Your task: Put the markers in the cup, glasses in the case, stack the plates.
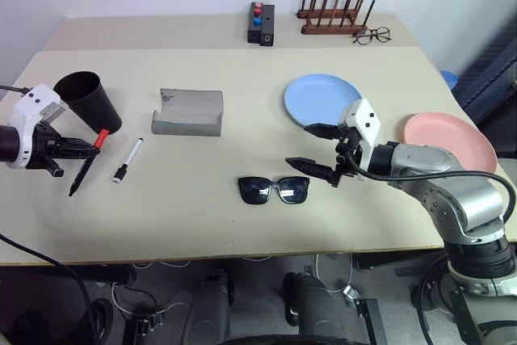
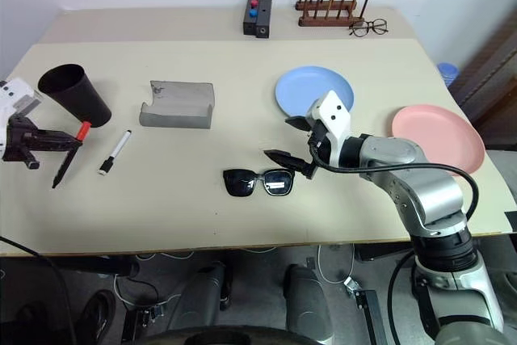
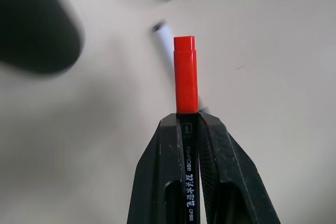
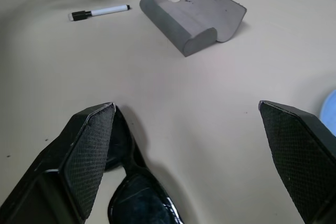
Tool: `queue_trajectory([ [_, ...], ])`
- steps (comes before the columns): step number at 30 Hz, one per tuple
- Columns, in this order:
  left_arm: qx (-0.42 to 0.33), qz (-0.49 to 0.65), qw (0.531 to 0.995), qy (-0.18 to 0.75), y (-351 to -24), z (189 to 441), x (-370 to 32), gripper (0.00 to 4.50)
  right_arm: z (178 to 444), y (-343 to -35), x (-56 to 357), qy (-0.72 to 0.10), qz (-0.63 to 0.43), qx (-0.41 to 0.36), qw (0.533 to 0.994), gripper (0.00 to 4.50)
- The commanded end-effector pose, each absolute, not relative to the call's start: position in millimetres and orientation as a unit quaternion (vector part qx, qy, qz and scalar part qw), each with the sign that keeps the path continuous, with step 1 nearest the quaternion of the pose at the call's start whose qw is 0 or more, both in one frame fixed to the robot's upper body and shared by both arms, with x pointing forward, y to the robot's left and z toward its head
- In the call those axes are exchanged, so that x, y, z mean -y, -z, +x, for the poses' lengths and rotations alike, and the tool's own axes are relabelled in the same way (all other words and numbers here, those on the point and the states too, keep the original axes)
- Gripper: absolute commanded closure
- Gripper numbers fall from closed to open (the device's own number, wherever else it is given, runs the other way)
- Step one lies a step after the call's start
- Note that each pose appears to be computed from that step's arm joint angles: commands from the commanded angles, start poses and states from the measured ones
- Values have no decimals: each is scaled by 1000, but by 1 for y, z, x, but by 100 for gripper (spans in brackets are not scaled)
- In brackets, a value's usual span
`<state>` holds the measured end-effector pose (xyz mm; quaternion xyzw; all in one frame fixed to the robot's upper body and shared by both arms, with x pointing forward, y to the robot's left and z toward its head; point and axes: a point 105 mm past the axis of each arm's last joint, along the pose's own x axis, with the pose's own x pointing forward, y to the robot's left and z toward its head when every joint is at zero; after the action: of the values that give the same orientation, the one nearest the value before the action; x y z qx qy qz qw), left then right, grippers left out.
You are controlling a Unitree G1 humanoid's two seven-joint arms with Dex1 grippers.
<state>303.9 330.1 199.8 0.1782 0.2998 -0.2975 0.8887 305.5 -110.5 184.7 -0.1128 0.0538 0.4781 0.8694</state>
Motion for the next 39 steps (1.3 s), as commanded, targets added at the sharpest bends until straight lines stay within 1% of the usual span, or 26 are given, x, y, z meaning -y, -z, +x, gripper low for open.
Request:
queue_trajectory([
  [1,-175,205,918,292,-243,314,-320,445,308,-199,108,-483,-125,-21,867,0],
  [3,-122,180,932,290,-257,325,-316,445,308,-200,108,-485,-126,-20,865,0],
  [5,-52,161,950,264,-277,335,-316,445,308,-200,108,-486,-127,-19,865,0],
  [6,-15,155,951,267,-286,337,-312,445,309,-200,109,-486,-128,-18,864,0],
  [10,44,162,947,274,-300,341,-307,445,309,-202,111,-484,-130,-16,865,0],
  [13,64,188,952,232,-303,351,-317,445,309,-202,112,-481,-130,-16,867,0],
  [17,129,186,958,177,-322,366,-331,445,308,-200,113,-478,-130,-18,869,0],
  [23,182,164,956,159,-334,380,-335,445,307,-200,114,-477,-130,-19,869,0],
  [27,197,149,958,148,-330,385,-337,445,307,-200,114,-473,-131,-20,871,0],
  [34,220,102,965,101,-323,380,-359,445,305,-199,119,-465,-134,-21,875,0],
  [39,228,91,965,94,-322,374,-366,445,306,-199,120,-462,-134,-22,876,0],
])
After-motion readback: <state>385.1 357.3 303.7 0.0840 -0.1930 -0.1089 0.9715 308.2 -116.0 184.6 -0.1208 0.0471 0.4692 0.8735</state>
